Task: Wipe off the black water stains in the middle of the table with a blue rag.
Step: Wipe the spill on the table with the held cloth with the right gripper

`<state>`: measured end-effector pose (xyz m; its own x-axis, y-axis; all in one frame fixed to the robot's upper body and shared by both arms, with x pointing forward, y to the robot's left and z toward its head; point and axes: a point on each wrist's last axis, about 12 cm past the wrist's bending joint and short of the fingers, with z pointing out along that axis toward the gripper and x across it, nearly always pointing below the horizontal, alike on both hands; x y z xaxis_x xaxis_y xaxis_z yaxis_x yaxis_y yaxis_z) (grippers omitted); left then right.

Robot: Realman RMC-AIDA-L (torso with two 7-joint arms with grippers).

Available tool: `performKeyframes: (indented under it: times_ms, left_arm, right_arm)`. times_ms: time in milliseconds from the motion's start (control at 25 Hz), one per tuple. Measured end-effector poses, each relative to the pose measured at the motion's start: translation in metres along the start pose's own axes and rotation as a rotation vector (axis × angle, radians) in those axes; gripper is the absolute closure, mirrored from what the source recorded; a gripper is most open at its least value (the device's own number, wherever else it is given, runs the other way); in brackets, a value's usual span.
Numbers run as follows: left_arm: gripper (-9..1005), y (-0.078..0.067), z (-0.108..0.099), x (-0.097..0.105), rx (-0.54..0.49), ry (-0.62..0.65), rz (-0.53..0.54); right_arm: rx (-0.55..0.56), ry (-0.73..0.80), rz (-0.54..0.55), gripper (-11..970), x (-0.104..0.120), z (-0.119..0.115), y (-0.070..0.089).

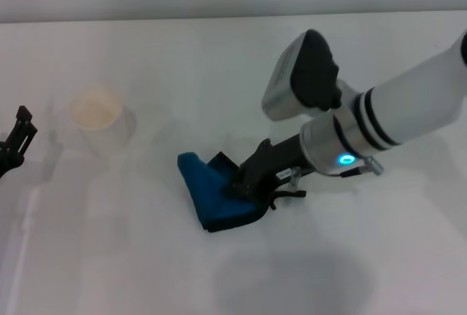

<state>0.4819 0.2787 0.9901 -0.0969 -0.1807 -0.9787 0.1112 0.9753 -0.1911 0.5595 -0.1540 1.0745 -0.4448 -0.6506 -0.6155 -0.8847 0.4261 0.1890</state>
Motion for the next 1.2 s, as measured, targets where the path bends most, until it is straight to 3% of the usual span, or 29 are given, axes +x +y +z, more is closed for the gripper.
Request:
performKeyframes:
  times_ms: [720,960,1200]
  left_arm:
    - [106,0.003,-0.002,0.001,-0.014,0.003,-0.003]
    - [107,0.003,-0.003,0.001,-0.015,0.003,-0.003]
    - [106,0.002,-0.003,0.001,-0.012,0.002,-0.002]
  right_arm:
    - [0.093,-0.021,-0.052,894,-0.001,0.021,0.003]
    - [0.167,-0.058,-0.034,895,-0.001,0.019,-0.008]
    - [0.247,-0.085,0.026,896,0.003,0.009,-0.029]
